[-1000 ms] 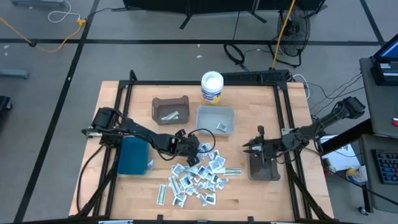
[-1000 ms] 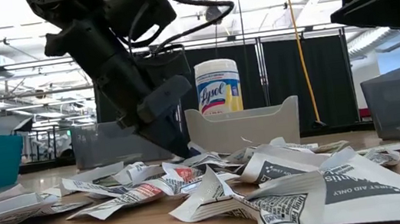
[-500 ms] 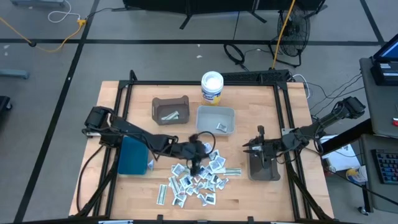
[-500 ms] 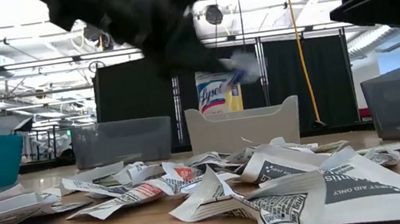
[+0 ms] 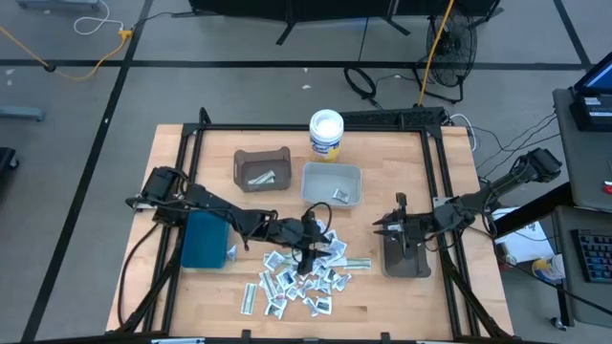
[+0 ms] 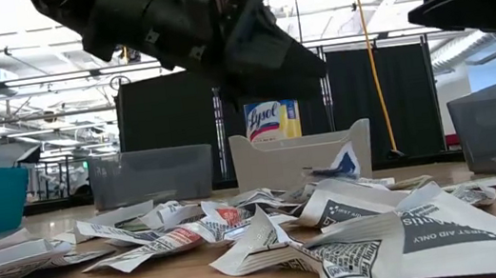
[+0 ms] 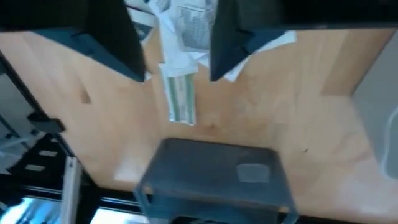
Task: Pick & Place First Aid Supplies
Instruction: Put the blue alcohol pad into the bottom black bin
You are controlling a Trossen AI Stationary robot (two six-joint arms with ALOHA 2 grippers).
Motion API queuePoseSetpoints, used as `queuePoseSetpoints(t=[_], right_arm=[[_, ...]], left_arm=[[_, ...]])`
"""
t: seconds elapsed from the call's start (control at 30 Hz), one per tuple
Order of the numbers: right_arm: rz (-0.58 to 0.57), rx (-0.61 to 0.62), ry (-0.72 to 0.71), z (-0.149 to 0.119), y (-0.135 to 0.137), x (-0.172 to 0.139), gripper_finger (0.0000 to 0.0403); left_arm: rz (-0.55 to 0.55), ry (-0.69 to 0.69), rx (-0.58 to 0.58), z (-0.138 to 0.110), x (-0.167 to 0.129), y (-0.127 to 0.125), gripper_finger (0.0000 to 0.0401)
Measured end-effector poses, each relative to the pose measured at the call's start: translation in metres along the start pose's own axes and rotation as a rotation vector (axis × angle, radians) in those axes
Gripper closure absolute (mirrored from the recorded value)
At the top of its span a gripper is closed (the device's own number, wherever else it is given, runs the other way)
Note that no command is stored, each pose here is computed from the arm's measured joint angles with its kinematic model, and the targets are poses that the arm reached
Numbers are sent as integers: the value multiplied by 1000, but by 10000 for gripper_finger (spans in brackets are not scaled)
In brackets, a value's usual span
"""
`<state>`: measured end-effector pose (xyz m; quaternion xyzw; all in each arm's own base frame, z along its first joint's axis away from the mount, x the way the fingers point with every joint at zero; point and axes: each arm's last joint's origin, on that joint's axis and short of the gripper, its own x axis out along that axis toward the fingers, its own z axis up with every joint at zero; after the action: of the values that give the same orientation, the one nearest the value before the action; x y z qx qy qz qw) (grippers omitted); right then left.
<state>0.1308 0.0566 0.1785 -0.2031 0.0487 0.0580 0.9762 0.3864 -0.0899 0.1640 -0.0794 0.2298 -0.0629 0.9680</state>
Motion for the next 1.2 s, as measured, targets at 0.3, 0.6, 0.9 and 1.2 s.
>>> queuePoseSetpoints(t=[0.3, 0.6, 0.9, 1.2], right_arm=[[180, 34, -107, 24, 1, 9, 303], [310, 60, 160, 58, -5, 73, 303], [438, 145, 351, 37, 2, 139, 303], [359, 259, 448, 10, -5, 166, 289]], left_arm=[[188, 145, 94, 3, -26, -5, 122], [382, 317, 189, -10, -60, -15, 173], [483, 241, 189, -43, -95, -14, 207], [486, -43, 181, -65, -150, -5, 208]])
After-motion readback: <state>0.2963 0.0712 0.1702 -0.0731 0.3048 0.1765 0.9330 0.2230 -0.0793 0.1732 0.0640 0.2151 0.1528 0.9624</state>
